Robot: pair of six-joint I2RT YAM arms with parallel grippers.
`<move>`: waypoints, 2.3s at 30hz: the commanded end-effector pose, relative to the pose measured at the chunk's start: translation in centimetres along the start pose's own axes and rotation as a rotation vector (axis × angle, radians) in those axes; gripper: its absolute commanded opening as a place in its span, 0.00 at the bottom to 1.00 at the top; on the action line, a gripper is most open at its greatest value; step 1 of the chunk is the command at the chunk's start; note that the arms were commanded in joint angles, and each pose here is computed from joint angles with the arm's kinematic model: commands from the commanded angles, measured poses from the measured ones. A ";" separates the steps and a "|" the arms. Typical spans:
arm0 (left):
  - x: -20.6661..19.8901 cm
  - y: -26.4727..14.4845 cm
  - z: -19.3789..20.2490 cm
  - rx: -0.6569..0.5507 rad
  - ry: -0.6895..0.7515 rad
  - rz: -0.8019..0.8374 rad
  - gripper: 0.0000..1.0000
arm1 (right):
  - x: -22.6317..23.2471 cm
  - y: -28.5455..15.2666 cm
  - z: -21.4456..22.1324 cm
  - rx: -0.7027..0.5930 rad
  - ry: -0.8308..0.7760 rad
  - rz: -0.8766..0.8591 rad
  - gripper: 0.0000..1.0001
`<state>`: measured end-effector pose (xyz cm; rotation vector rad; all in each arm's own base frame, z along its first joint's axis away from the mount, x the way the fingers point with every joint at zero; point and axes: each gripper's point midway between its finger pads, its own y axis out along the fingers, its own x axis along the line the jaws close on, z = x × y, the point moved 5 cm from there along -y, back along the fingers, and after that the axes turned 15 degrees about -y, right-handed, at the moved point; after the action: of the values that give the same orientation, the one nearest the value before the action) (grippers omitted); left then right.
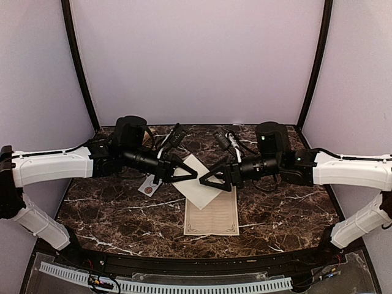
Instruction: Place the letter into the envelope and seal it
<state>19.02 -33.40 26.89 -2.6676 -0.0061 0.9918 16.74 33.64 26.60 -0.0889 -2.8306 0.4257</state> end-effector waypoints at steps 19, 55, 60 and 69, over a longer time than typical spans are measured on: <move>-0.6 -3.1 -3.0 -0.113 0.118 -0.226 0.32 | -0.1 0.2 -1.0 -0.007 -0.032 0.048 0.00; -2.0 -1.7 -0.9 0.055 0.074 0.075 0.27 | 1.7 2.1 -0.1 0.066 -0.029 -0.169 0.00; -2.2 -1.8 -1.0 0.056 0.075 0.075 0.13 | 1.3 1.8 0.0 0.099 -0.025 -0.120 0.00; -2.4 -2.1 -1.3 0.037 0.089 0.048 0.00 | 1.2 0.7 -0.7 0.079 -0.041 -0.050 0.00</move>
<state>18.64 -32.09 28.41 -2.6547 0.0886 0.9149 15.71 34.96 25.37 0.0707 -2.7856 0.5718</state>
